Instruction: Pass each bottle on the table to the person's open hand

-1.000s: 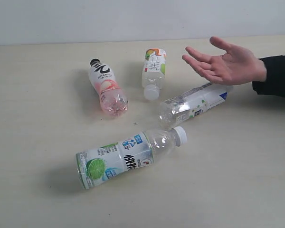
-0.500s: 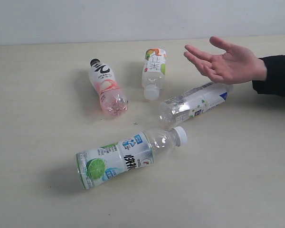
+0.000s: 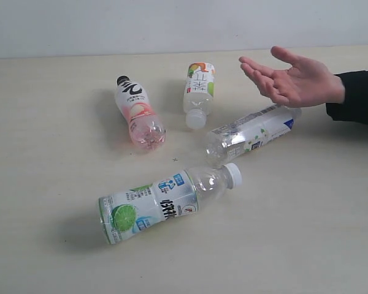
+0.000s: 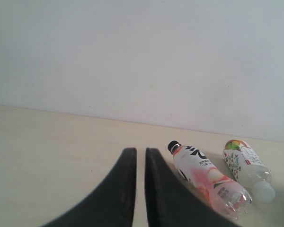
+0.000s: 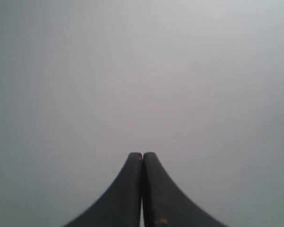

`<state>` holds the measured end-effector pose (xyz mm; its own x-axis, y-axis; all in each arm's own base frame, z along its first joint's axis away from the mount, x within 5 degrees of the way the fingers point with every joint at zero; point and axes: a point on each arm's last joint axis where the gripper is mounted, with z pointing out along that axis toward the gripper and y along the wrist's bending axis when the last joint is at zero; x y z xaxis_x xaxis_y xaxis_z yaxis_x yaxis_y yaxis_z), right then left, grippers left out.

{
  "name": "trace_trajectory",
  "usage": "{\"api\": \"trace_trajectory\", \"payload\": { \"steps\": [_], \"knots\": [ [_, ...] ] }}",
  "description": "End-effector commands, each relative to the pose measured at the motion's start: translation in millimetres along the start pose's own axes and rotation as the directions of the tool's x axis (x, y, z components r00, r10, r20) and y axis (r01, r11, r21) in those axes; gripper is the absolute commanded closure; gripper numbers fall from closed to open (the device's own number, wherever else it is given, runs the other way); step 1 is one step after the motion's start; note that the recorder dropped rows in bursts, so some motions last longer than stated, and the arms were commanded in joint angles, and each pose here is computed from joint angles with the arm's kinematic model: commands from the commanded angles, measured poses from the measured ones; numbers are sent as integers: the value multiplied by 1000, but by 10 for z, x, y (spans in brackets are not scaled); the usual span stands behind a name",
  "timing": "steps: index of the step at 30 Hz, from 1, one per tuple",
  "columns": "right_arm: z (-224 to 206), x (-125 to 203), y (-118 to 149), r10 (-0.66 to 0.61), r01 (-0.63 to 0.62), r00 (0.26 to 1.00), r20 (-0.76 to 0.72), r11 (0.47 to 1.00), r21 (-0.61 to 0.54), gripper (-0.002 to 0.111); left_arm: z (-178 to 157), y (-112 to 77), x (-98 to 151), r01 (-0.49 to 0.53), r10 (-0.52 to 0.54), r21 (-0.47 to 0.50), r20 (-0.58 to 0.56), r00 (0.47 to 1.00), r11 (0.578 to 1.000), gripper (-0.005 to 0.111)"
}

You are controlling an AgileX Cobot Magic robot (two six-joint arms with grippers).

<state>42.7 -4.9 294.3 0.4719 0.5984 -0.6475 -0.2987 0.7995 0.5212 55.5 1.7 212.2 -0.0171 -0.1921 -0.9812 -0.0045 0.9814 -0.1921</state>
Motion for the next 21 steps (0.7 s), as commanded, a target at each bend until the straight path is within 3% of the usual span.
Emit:
{"api": "trace_trajectory", "payload": {
  "steps": [1, 3, 6, 9, 13, 16, 21],
  "knots": [
    [553, -132, 245, -284, 294, 921, -268, 956, -5, 108, -6, -5, -6, 0, 0, 8, 6, 1000, 1000, 97],
    [818, -249, 296, -358, 404, 852, -382, 914, 46, 108, -6, -5, -6, 0, 0, 8, 6, 1000, 1000, 97],
    [1129, -377, 256, -472, 621, 681, -560, 778, 99, 108, -6, -5, -6, 0, 0, 8, 6, 1000, 1000, 97],
    [1324, -399, 232, -543, 746, 507, -669, 665, 25, 108, -6, -5, -6, 0, 0, 8, 6, 1000, 1000, 97],
    [1527, -308, 196, -568, 796, 297, -767, 591, -129, 108, -6, -5, -6, 0, 0, 8, 6, 1000, 1000, 97],
    [1628, -157, 123, -500, 765, 120, -857, 597, -241, 108, -6, -5, -6, 0, 0, 8, 6, 1000, 1000, 97],
    [1720, 162, 53, -411, 607, -95, -907, 698, -380, 108, -6, -5, -6, 0, 0, 8, 6, 1000, 1000, 97]
  ]
}}
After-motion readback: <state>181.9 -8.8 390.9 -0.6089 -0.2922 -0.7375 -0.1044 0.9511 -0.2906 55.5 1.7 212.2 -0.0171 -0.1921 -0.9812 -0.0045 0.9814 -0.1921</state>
